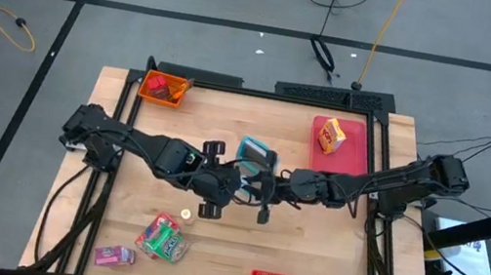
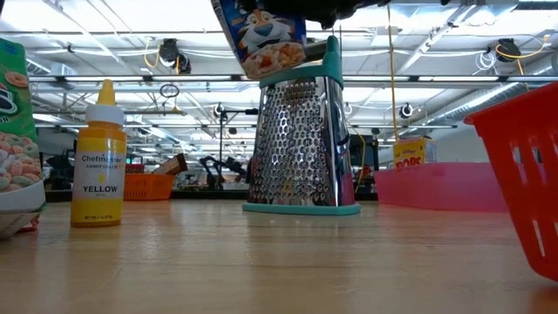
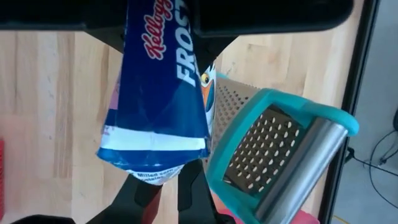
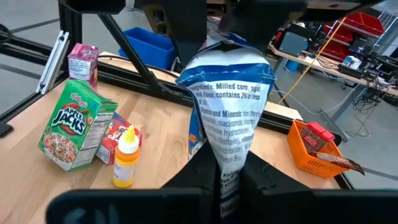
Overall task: Pick & Place Kitchen Items
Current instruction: Put the blue cereal box into the pink bin
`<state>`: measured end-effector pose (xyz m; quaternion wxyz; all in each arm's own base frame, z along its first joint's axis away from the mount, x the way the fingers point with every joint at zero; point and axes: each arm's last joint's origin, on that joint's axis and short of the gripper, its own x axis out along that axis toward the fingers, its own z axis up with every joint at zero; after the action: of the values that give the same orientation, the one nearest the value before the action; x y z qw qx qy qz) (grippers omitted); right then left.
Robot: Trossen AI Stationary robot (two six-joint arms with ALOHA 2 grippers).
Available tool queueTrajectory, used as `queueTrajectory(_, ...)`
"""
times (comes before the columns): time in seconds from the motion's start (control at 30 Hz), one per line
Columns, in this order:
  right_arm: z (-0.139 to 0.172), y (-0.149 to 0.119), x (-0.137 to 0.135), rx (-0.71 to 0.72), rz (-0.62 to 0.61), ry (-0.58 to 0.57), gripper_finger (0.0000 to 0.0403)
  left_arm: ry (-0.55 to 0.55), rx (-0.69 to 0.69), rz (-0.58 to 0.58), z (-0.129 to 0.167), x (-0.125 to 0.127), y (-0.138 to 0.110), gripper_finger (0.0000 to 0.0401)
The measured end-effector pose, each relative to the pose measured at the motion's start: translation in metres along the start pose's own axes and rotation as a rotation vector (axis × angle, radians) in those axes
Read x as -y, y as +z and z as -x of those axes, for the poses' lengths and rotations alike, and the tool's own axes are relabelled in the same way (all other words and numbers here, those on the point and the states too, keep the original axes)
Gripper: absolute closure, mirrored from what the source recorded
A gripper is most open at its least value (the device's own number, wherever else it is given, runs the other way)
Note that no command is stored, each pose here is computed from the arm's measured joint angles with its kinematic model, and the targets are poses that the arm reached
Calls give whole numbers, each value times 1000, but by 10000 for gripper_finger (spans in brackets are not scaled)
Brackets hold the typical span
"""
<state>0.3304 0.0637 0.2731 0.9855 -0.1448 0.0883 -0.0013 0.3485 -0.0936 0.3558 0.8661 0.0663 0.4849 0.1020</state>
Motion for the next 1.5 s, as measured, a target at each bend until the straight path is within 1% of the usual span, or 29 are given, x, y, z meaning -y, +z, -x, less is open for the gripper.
queueTrajectory(0.1,4,2,-1,-10,7,8,386,1,12,18,0,0,1,363)
queueTrajectory(0.2,8,5,1,-14,20,10,396,2,25,19,0,0,2,341)
queueTrajectory(0.3,13,8,3,-14,21,9,399,32,31,20,0,-1,3,307)
queueTrajectory(0.43,21,13,6,-18,4,7,401,80,42,20,2,-4,2,252)
queueTrajectory(0.53,26,14,7,-37,2,13,402,115,50,-2,5,-6,3,211)
queueTrajectory(0.63,32,17,7,-50,-12,23,402,130,78,-27,14,-7,6,175)
queueTrajectory(0.7,37,18,6,-68,-8,27,402,148,103,-44,25,-12,6,156)
queueTrajectory(0.8,44,21,6,-80,-4,-7,403,178,148,-36,43,-20,5,133)
queueTrajectory(0.93,64,27,6,-121,20,-57,403,250,194,35,61,-33,0,117)
queueTrajectory(1.07,92,37,7,-135,23,-129,403,295,191,80,66,-37,-5,116)
queueTrajectory(1.17,113,42,7,-153,29,-236,403,315,175,101,65,-39,-7,122)
queueTrajectory(1.23,128,41,8,-144,22,-329,403,329,161,109,61,-39,-9,125)
queueTrajectory(1.27,135,38,9,-140,20,-358,403,337,149,105,57,-40,-10,127)
queueTrajectory(1.33,146,34,9,-114,-4,-366,403,347,124,101,49,-39,-13,127)
queueTrajectory(1.4,155,30,8,-78,-41,-345,403,356,101,92,42,-38,-15,127)
queueTrajectory(1.47,162,25,7,-55,-55,-334,403,364,81,88,35,-38,-18,127)
queueTrajectory(1.5,165,21,7,-56,-54,-347,402,369,72,94,32,-38,-19,127)
